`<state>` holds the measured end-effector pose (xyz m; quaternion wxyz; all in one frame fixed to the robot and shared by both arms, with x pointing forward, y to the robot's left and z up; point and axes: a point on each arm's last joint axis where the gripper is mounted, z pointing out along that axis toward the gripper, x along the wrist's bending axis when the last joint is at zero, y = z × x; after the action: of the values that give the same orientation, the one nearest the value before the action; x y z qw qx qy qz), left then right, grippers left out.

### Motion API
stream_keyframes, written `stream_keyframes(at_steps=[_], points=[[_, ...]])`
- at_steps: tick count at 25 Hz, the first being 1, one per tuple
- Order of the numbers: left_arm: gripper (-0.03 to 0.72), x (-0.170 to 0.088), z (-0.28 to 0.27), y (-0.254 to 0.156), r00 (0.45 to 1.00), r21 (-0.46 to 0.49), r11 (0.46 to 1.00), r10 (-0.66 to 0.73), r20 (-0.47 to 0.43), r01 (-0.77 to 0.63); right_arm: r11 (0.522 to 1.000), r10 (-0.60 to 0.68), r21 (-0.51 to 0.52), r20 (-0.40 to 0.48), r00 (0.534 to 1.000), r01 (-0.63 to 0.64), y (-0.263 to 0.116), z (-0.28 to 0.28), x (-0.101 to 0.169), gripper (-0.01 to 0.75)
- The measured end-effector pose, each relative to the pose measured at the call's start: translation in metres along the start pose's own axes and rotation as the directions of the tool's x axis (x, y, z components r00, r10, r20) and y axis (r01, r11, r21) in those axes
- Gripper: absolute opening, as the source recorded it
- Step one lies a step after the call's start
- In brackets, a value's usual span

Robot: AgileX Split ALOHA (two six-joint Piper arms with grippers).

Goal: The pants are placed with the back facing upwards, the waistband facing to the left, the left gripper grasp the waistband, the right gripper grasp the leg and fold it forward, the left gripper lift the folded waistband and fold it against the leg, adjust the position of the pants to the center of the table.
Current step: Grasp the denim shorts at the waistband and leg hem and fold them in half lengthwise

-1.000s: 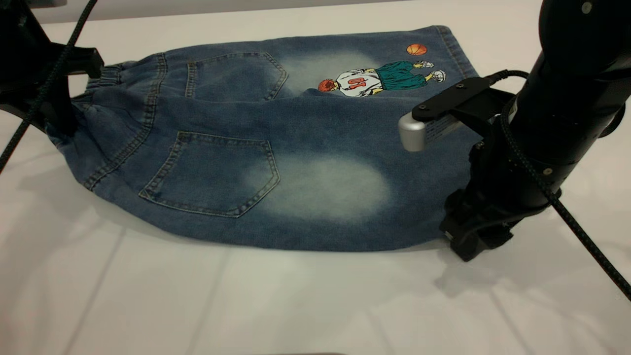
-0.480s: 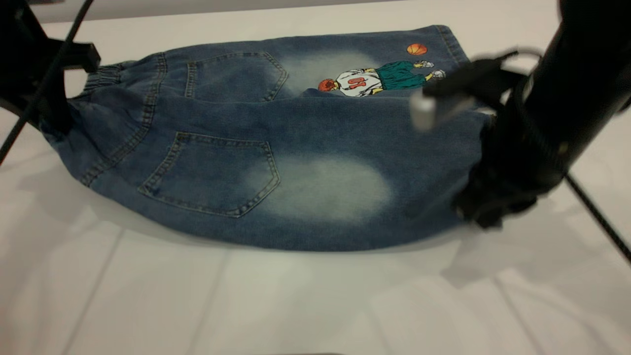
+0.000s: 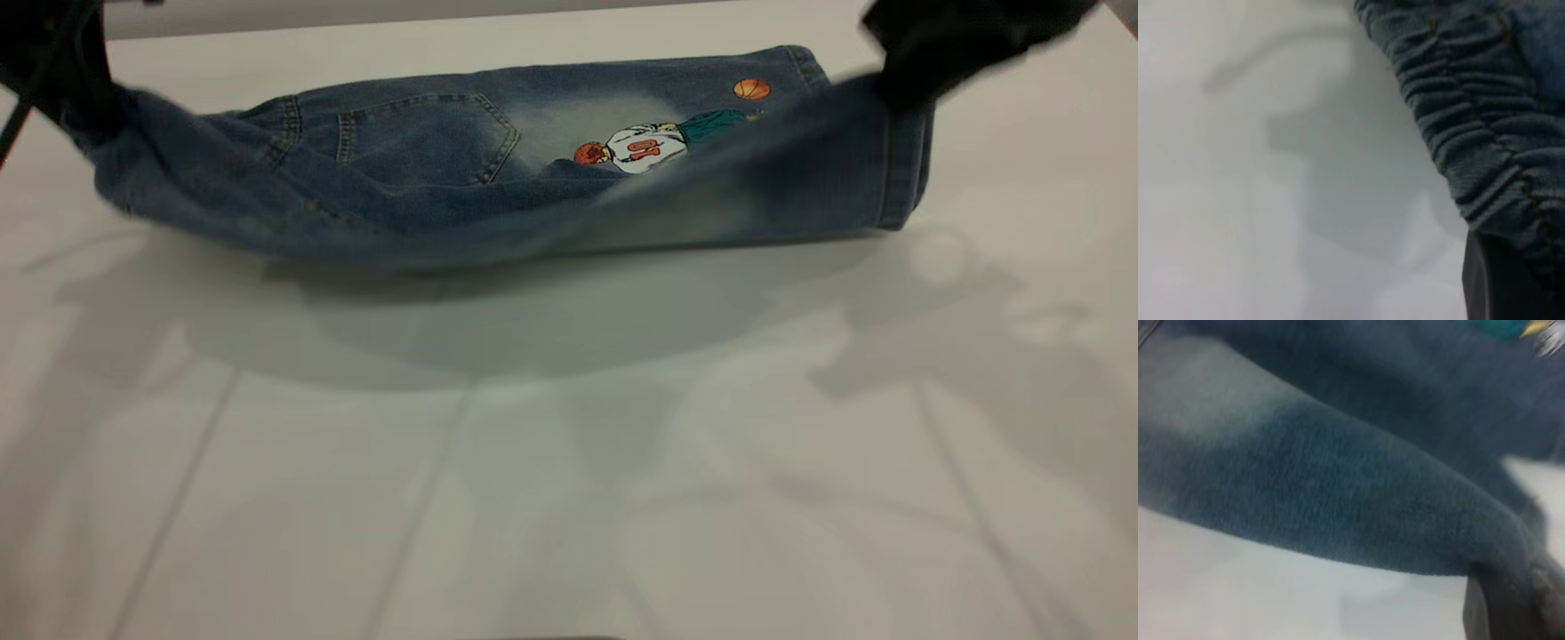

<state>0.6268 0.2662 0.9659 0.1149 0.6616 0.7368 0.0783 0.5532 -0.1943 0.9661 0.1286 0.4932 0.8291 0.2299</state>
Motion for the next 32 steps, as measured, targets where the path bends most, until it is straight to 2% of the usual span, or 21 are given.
stream_keyframes(at_steps=[3, 7, 13, 20, 26, 32], points=[[0.084, -0.006, -0.009, 0.010, 0.998, -0.033, 0.998, -0.042, 0.056, 0.044, 1.000, 0.012, -0.017, 0.010, 1.000, -0.012, 0.019, -0.002, -0.015, 0.036], [0.084, -0.012, -0.012, 0.017, 0.987, -0.080, 0.990, -0.104, 0.120, 0.114, 1.000, 0.023, 0.018, -0.005, 1.000, -0.023, 0.038, 0.008, -0.029, 0.036], [0.084, -0.015, -0.003, 0.022, 0.924, -0.071, 0.933, -0.335, 0.182, 0.352, 0.997, 0.026, 0.074, -0.039, 0.999, -0.023, 0.059, 0.022, -0.040, 0.036], [0.084, -0.003, 0.014, 0.033, 0.767, -0.082, 0.773, -0.598, 0.233, 0.629, 0.997, 0.035, 0.070, -0.037, 0.999, -0.032, 0.080, 0.039, -0.057, 0.036], [0.084, 0.005, 0.033, 0.045, 0.633, -0.119, 0.634, -0.704, 0.322, 0.765, 0.997, 0.049, 0.055, -0.021, 0.999, -0.047, 0.092, 0.070, -0.073, 0.036], [0.084, 0.007, 0.066, 0.052, 0.509, -0.111, 0.512, -0.760, 0.404, 0.852, 0.998, 0.060, -0.031, 0.033, 0.998, -0.059, 0.096, 0.103, -0.085, 0.036]])
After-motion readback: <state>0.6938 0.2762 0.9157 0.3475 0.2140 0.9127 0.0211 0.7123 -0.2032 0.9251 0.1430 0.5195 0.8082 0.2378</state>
